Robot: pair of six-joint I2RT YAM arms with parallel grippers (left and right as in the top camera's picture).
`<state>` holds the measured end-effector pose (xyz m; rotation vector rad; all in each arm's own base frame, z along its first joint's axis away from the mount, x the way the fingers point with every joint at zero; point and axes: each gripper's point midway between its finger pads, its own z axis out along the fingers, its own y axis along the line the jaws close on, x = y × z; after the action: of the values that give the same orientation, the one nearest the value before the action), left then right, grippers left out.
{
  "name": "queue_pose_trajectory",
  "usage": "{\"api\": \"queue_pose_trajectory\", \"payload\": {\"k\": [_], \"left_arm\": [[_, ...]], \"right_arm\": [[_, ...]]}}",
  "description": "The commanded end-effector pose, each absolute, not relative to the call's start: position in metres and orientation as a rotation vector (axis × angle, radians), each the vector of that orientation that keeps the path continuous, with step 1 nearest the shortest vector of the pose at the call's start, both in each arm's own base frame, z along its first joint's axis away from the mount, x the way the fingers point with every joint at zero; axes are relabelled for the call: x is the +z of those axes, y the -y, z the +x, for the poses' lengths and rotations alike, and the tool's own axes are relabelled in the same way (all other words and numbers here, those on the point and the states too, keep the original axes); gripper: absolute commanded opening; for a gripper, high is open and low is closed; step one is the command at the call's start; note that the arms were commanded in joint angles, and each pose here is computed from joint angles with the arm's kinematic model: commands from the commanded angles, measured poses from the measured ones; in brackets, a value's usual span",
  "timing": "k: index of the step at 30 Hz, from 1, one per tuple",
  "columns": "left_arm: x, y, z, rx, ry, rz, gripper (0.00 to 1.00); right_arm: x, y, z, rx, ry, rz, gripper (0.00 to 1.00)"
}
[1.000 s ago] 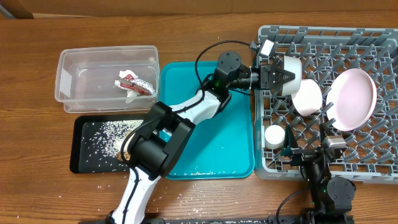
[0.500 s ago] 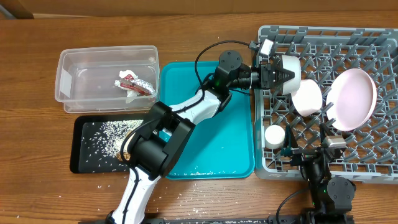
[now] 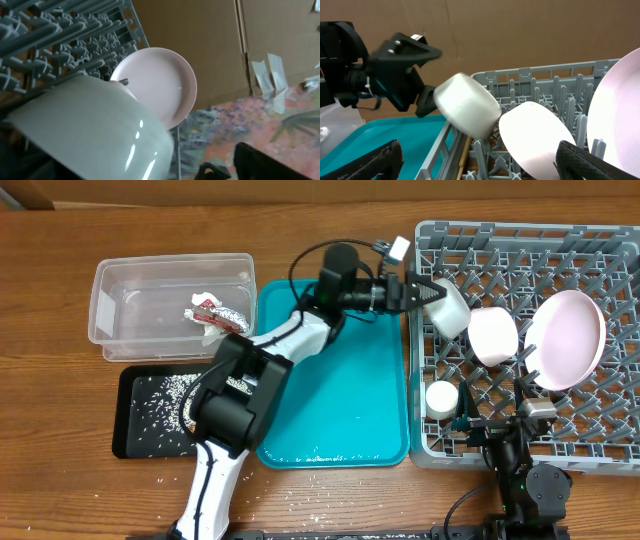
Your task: Sort waste into correct bins and load items into the dishwasher
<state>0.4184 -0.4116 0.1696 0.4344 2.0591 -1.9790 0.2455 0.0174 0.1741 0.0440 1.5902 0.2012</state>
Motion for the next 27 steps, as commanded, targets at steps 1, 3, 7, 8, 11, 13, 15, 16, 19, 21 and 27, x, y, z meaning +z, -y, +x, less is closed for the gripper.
{"api": "queue_pose_trajectory", "payload": {"k": [1, 3, 7, 8, 11, 13, 15, 16, 19, 21, 27], "left_arm": [[0.166, 0.397, 0.413, -2.047, -2.076, 0.521, 1.00], [0.164, 0.389, 0.418, -2.048, -2.102, 0.490, 1.00], [0.166, 0.381, 0.423, -2.027, -2.108, 0.480, 1.00], [0.167, 0.381, 0.421, -2.018, -2.117, 0.485, 1.00], [0.166, 0.370, 0.424, -1.944, -2.157, 0.477, 1.00], [0.161, 0.338, 0.436, -1.721, -2.279, 0.370, 1.00], [0.166, 0.305, 0.438, -1.485, -2.366, 0.322, 1.00], [0.174, 0.291, 0.436, -1.395, -2.384, 0.318, 1.00], [0.222, 0.237, 0.417, -1.083, -2.418, 0.258, 1.00], [0.257, 0.206, 0.394, -0.889, -2.409, 0.240, 1.00], [0.331, 0.096, 0.268, -0.358, -2.379, -0.003, 1.00]], "right_arm": [[0.172, -0.017, 0.246, 0.196, -1.588, 0.043, 1.00], [0.172, -0.017, 0.246, 0.196, -1.588, 0.043, 1.00], [0.172, -0.017, 0.246, 0.196, -1.588, 0.043, 1.00], [0.172, -0.017, 0.246, 0.195, -1.588, 0.043, 1.00], [0.172, -0.017, 0.246, 0.196, -1.588, 0.043, 1.00], [0.172, -0.017, 0.246, 0.196, -1.588, 0.043, 1.00], [0.172, -0.017, 0.246, 0.195, -1.588, 0.043, 1.00], [0.172, -0.017, 0.246, 0.195, -1.588, 0.043, 1.00], [0.172, -0.017, 0.246, 0.196, -1.588, 0.043, 1.00], [0.172, -0.017, 0.246, 0.195, -1.588, 0.043, 1.00], [0.172, -0.017, 0.246, 0.196, -1.588, 0.043, 1.00]]}}
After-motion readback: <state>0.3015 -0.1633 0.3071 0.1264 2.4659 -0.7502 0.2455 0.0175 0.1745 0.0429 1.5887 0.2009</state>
